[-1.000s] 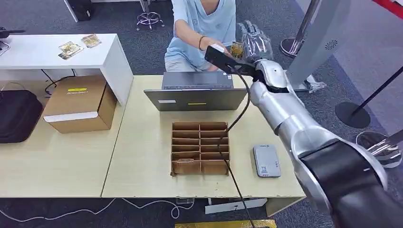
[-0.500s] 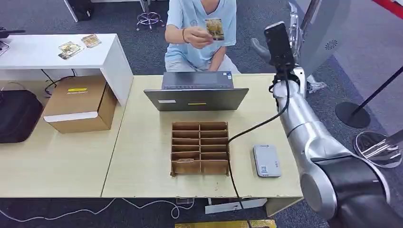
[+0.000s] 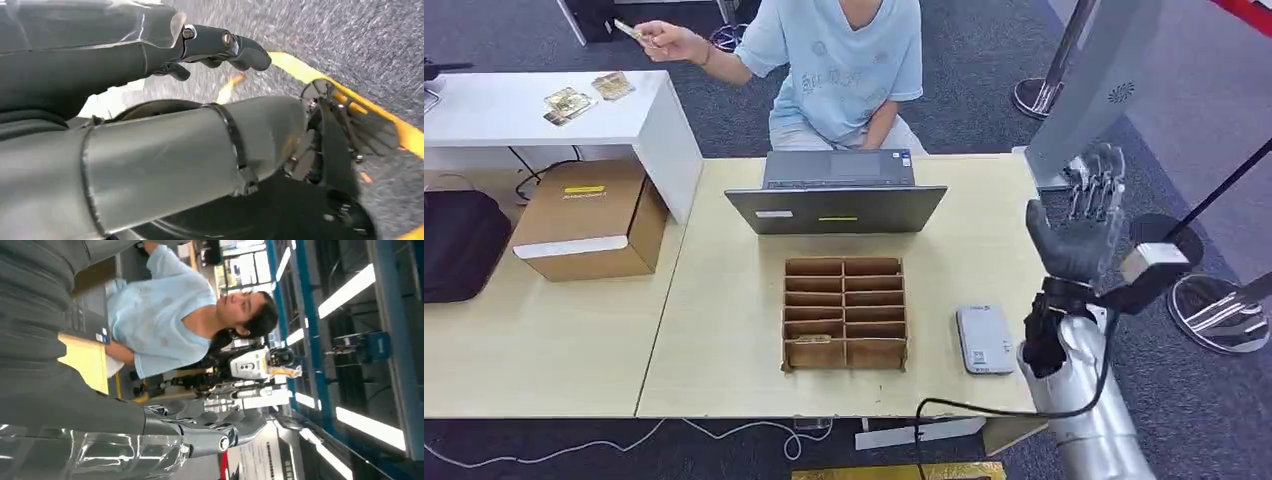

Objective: Pass the card to the sensor for recognition and then transmit it.

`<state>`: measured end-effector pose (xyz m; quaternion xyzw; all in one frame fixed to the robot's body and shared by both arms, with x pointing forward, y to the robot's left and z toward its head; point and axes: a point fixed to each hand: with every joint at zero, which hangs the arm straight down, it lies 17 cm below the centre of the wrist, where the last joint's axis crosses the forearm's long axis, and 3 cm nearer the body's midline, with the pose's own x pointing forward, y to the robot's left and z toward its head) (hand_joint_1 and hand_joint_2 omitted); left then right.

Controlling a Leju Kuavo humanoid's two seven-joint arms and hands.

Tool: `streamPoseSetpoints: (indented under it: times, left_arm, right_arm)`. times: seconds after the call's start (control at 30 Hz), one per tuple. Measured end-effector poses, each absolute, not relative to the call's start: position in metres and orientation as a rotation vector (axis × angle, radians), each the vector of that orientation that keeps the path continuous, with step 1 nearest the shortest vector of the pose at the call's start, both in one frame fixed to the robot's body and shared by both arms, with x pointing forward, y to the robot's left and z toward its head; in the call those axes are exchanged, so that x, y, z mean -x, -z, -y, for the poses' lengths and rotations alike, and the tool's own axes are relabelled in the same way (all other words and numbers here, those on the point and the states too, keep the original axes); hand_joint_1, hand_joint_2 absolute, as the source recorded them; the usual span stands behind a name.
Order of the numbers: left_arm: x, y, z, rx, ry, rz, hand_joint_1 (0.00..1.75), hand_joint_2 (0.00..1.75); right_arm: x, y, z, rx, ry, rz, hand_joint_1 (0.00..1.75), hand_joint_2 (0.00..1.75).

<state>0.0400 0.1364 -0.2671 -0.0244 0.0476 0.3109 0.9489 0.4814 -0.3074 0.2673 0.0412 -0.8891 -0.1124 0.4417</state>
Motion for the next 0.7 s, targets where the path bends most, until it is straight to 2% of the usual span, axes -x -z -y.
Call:
streamPoseSetpoints:
  times: [0.13, 0.37, 0.5, 0.7]
  left_arm:
    - [-0.042, 0.265, -0.127, 0.093, -0.556, -0.096, 0.00, 0.00]
    - [-0.043, 0.264, -0.123, 0.107, -0.476, -0.083, 0.00, 0.00]
    - [-0.040, 0.262, -0.118, 0.121, -0.380, -0.092, 0.00, 0.00]
    - [-0.050, 0.262, -0.118, 0.145, -0.437, -0.045, 0.00, 0.00]
  right_arm:
    - [-0.424, -0.248, 0.286, -0.250, 0.243, 2.190, 0.00, 1.75]
    - [-0.368, -0.220, 0.267, -0.179, 0.203, 2.120, 0.00, 1.75]
    - [-0.364, -0.190, 0.243, 0.079, 0.045, 2.033, 0.00, 1.75]
    - [-0.354, -0.190, 0.216, 0.796, -0.398, 2.060, 0.00, 1.75]
